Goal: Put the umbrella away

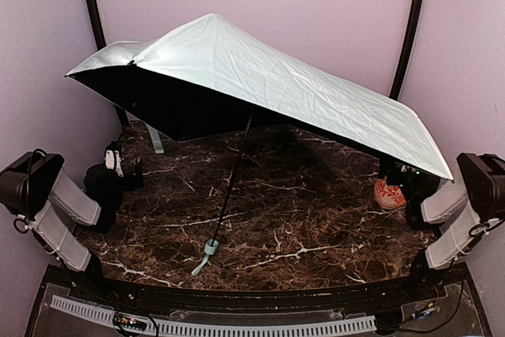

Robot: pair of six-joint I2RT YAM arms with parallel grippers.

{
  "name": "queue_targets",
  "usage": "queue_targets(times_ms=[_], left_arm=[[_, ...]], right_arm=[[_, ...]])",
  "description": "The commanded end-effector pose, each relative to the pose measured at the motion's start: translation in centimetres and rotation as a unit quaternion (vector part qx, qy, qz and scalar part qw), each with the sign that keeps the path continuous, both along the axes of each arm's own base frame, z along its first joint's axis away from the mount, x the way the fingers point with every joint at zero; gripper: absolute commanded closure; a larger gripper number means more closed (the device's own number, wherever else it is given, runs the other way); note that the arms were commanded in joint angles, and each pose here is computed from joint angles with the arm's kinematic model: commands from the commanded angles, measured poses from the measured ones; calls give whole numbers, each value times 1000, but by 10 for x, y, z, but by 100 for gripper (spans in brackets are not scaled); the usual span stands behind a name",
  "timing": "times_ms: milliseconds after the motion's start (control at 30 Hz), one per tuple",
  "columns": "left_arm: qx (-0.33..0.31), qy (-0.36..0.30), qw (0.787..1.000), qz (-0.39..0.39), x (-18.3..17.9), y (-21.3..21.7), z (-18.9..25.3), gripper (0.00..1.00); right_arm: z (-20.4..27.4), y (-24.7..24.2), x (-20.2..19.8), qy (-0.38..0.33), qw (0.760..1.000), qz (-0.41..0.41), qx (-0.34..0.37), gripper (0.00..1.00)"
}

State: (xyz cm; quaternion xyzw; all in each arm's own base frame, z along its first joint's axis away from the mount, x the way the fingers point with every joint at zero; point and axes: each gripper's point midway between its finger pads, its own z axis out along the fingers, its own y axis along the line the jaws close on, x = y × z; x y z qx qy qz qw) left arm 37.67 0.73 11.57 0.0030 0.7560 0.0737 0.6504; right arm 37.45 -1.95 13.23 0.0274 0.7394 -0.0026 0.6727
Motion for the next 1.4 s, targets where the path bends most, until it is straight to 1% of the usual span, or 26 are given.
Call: queue_targets(times_ms=[0,233,300,333,400,433,500,567,600,633,733,767,800,833,867,900,933,967,1033,1067,1100,1167,1200,1267,1367], left_arm=[[-3,-19,1000,7,3,3,11,1],[-3,-18,1000,6,3,3,11,1],[-4,-16,1000,4,5,4,10,1],[-8,-15,1000,1,5,4,10,1],[-15,-15,998,59,3,23,14,1],[-31,-3,998,63,2,25,11,1],[-21,-26,997,64,1,26,18,1],[-23,-21,998,62,-4,23,16,1],[-22,-30,997,62,-7,23,19,1],[-18,-45,997,62,-10,23,24,1],[-12,-62,995,73,-14,25,32,1],[-17,-72,991,114,-15,35,45,1],[-25,-65,988,141,-13,42,56,1],[-26,-47,988,147,-10,43,64,1],[-17,-53,989,135,-8,40,80,1],[-22,-75,989,126,-8,37,98,4],[-53,-79,986,134,-12,38,103,7],[-112,-76,979,152,-19,40,101,10],[-222,-60,962,146,-36,31,86,16],[-255,-67,957,125,-43,21,84,21],[-273,-68,954,106,-51,11,81,25],[-294,-45,951,85,-63,-8,76,32],[-301,-30,950,75,-67,-18,77,34],[-294,-4,954,55,-73,-38,78,35],[-263,26,964,-3,-79,-79,81,36]], right_arm=[[12,-1,4,-21,1000,-1,-2,0],[12,-1,4,-21,1000,-1,-2,0],[18,-4,1,-31,999,-9,4,0],[24,-9,-1,-35,999,-25,8,0],[38,-32,-1,-26,995,-89,27,0],[42,-45,-2,-16,991,-127,40,0],[61,-65,-4,-18,981,-183,66,0],[76,-79,-9,-8,968,-228,102,0],[78,-82,-14,8,962,-245,118,0],[84,-83,-16,11,959,-250,130,0],[91,-73,-16,33,965,-223,137,2],[90,-70,-15,46,966,-215,137,2],[86,-67,-13,61,967,-207,137,2],[83,-64,-12,72,967,-201,140,3],[77,-61,-9,83,967,-192,144,3],[71,-58,-7,94,967,-185,150,3],[64,-55,-6,103,966,-179,157,4],[59,-51,-5,112,964,-173,169,4],[51,-47,-7,126,958,-169,193,5],[47,-44,-8,132,955,-166,206,6],[43,-42,-10,140,952,-164,218,7],[33,-35,-13,162,946,-154,236,10],[27,-32,-15,179,942,-153,241,12],[14,-27,-19,208,935,-149,245,13],[3,-17,-25,239,928,-135,250,15]])
